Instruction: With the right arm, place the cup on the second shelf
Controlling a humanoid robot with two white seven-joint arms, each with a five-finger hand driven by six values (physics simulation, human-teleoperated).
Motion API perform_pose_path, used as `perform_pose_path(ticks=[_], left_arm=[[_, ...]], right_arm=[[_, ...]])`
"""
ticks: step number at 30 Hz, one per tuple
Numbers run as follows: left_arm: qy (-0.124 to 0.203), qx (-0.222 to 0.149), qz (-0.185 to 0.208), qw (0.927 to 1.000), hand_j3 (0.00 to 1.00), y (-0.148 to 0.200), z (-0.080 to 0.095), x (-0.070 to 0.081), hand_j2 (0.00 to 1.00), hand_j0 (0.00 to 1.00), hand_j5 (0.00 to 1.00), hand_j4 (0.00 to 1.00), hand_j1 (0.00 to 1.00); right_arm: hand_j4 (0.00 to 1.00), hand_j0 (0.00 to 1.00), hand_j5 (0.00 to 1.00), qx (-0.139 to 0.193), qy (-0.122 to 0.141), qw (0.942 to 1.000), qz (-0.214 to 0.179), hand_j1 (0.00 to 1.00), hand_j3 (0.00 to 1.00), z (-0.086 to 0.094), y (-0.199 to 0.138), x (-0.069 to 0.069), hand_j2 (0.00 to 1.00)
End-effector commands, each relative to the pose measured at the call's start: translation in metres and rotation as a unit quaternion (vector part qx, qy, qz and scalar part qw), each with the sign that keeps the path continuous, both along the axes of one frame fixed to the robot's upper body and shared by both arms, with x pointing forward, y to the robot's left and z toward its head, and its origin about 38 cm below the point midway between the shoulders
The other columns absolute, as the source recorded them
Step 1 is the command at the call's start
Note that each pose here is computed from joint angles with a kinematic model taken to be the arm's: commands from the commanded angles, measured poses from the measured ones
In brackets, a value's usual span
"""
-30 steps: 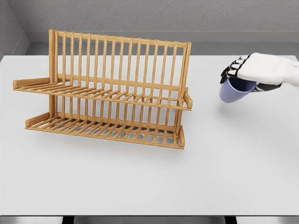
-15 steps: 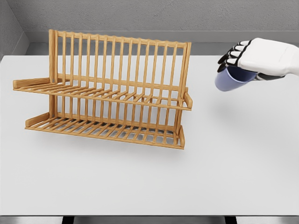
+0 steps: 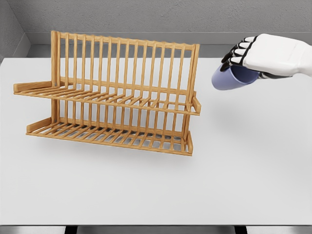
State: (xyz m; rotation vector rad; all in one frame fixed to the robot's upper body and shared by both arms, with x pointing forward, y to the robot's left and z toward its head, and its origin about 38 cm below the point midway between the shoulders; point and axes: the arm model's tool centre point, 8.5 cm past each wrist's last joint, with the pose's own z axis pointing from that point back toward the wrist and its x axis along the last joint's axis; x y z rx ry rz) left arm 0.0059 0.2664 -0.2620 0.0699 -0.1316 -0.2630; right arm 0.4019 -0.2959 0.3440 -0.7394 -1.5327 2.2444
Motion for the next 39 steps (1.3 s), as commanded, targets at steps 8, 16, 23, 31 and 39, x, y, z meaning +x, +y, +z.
perform_pose_path(ticks=[8,16,23,31,39], left_arm=[[0.0,0.0,0.0,1.0,1.0,0.0,0.0,0.0,1.0,1.0,1.0,1.0,1.0],[0.0,0.0,0.0,1.0,1.0,0.0,0.0,0.0,1.0,1.0,1.0,1.0,1.0],[0.0,0.0,0.0,1.0,1.0,0.0,0.0,0.0,1.0,1.0,1.0,1.0,1.0],[0.0,0.0,0.0,1.0,1.0,0.0,0.0,0.0,1.0,1.0,1.0,1.0,1.0],[0.0,0.0,0.0,1.0,1.0,0.0,0.0,0.0,1.0,1.0,1.0,1.0,1.0]], right_arm=[[0.68,0.68,0.68,0.017,-0.003,0.9997,0.016,0.68,0.68,0.0,0.013,0.001,0.68],[0.68,0.68,0.68,0.033,-0.006,0.9989,0.032,0.68,0.68,0.001,0.028,0.004,0.68],[0.68,0.68,0.68,0.05,-0.004,0.9975,0.05,0.68,0.68,-0.002,0.044,0.005,0.68],[0.68,0.68,0.68,0.057,0.015,0.9956,0.072,0.68,0.68,-0.017,0.065,0.005,0.68],[0.68,0.68,0.68,0.058,0.025,0.9951,0.076,0.68,0.68,-0.022,0.075,0.006,0.68]])
